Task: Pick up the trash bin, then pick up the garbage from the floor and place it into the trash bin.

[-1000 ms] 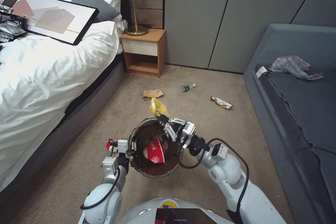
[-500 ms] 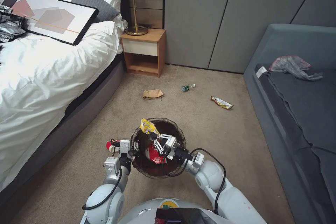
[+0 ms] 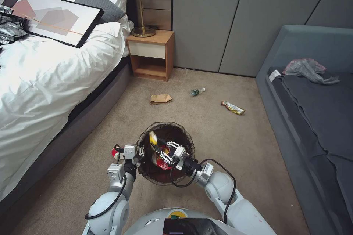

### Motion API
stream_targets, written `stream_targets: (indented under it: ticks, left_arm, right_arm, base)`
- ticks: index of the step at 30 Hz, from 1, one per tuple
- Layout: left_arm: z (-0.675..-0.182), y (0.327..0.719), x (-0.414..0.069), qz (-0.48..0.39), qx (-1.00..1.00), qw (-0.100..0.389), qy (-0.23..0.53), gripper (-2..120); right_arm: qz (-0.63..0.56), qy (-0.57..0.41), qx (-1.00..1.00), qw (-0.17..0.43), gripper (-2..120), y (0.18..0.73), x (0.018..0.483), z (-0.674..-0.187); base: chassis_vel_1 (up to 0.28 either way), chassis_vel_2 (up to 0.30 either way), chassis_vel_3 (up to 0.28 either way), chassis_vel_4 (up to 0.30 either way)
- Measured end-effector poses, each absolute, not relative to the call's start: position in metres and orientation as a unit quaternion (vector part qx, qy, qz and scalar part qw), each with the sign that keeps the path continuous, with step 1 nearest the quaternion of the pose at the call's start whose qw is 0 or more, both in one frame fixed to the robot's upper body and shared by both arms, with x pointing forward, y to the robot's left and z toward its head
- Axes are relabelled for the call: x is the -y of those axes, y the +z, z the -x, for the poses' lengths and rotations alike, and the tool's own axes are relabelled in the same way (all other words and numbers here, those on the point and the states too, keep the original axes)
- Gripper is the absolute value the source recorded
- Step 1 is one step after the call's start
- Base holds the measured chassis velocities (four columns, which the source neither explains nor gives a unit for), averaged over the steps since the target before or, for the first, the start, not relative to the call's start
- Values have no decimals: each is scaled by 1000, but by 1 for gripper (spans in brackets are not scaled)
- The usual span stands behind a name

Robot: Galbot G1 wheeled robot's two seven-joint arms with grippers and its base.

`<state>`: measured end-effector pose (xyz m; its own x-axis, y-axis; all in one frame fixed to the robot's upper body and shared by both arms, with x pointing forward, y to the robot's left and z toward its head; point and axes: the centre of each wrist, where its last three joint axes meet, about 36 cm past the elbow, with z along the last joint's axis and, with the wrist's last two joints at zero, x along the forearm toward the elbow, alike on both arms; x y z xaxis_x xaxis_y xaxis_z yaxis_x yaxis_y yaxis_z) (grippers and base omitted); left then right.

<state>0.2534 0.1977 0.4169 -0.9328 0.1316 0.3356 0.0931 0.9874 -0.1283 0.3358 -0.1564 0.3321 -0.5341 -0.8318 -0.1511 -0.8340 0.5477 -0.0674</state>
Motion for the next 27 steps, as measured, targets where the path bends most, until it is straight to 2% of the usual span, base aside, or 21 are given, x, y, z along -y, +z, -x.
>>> stream_targets:
  ticks: [1, 4, 5, 6, 8, 10, 11, 15, 16, 18, 20, 27]
  left_arm:
    - [-253, 417, -198, 57, 981, 174, 55, 2]
    - [-254, 417, -198, 56, 982, 174, 56, 2]
    - [-254, 417, -198, 56, 982, 174, 56, 2]
    - [-255, 418, -198, 56, 982, 173, 56, 2]
    - [-256, 418, -198, 56, 982, 172, 56, 2]
    - [-256, 417, -199, 56, 982, 174, 56, 2]
    - [-256, 417, -199, 56, 982, 174, 56, 2]
    - [-257, 415, -200, 54, 982, 175, 55, 2]
    - [-257, 415, -200, 54, 982, 175, 55, 2]
    - [-257, 415, -200, 54, 982, 175, 55, 2]
    - [-257, 415, -200, 54, 981, 176, 54, 2]
    - [-258, 412, -202, 51, 981, 180, 52, 2]
  right_arm:
    - [476, 6, -876, 83, 35, 332, 156, -336]
    - [476, 3, -875, 84, 48, 332, 159, -336]
    - [476, 3, -875, 84, 48, 332, 159, -336]
    - [476, 3, -876, 83, 56, 331, 160, -335]
    - [475, 3, -876, 84, 59, 331, 161, -334]
    - [474, 1, -877, 84, 72, 332, 164, -333]
    - [474, 1, -877, 84, 72, 332, 164, -333]
    - [473, -3, -877, 89, 90, 337, 170, -332]
    - [473, -3, -877, 89, 90, 337, 170, -332]
    - [469, -6, -877, 101, 97, 344, 173, -333]
    - [466, -9, -878, 110, 98, 350, 175, -334]
    - [375, -9, -906, 198, 100, 421, 187, -330]
  base:
    - [0, 0, 0, 0]
    - [0, 0, 0, 0]
    - [0, 0, 0, 0]
    - [0, 0, 0, 0]
    - [0, 0, 0, 0]
    - [0, 0, 0, 0]
    - [0, 0, 0, 0]
    - [0, 0, 0, 0]
    - [0, 0, 0, 0]
    - [0, 0, 0, 0]
    - [0, 0, 0, 0]
    - [0, 0, 0, 0]
